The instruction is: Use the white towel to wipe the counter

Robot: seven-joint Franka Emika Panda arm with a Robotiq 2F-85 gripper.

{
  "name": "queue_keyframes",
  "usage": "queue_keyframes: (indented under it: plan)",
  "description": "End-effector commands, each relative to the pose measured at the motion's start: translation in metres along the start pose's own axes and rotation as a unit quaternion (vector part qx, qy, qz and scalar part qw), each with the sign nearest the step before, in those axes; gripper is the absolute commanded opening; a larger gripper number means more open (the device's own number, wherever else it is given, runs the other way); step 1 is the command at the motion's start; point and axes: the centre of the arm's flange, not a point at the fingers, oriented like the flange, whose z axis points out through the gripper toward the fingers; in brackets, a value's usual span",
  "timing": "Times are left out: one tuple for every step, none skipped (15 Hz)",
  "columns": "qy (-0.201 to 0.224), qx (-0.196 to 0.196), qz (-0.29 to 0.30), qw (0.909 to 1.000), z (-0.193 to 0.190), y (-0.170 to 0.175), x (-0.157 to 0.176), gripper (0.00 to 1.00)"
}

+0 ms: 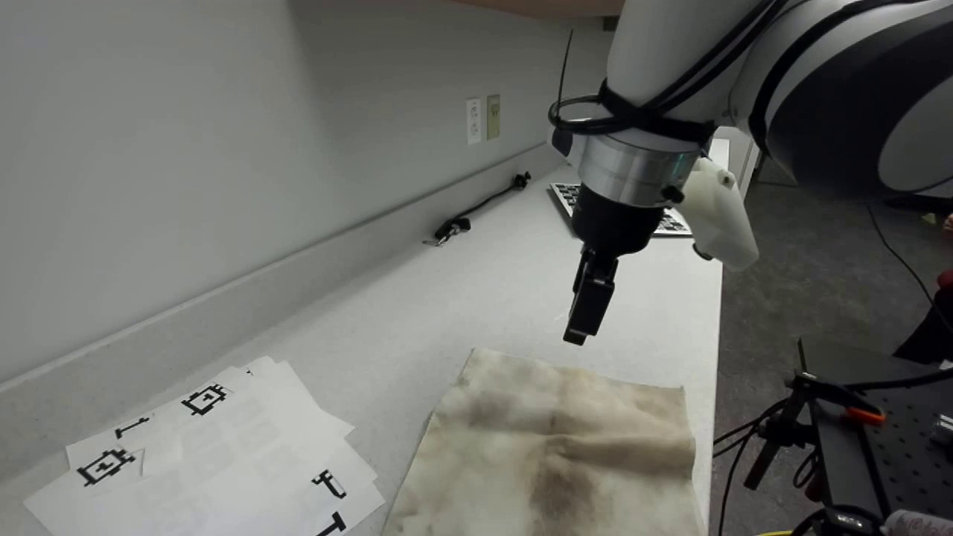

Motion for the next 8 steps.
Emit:
queue_keyframes:
  plan:
    - [0.006, -0.026, 0.009, 0.9996, -0.023, 0.033, -0.025, 1.0]
    - [0.009, -0.029, 0.014, 0.9994, -0.026, 0.04, -0.027, 1.0]
    - [0.012, -0.033, 0.021, 0.9992, -0.03, 0.048, -0.03, 1.0]
    - [0.013, -0.036, 0.028, 0.9989, -0.032, 0.056, -0.032, 1.0]
    - [0.015, -0.039, 0.035, 0.9985, -0.035, 0.063, -0.035, 1.0]
    - [0.017, -0.041, 0.041, 0.9982, -0.038, 0.068, -0.037, 1.0]
    - [0.018, -0.044, 0.048, 0.9977, -0.042, 0.073, -0.039, 1.0]
    - [0.018, -0.045, 0.054, 0.9974, -0.045, 0.077, -0.041, 1.0]
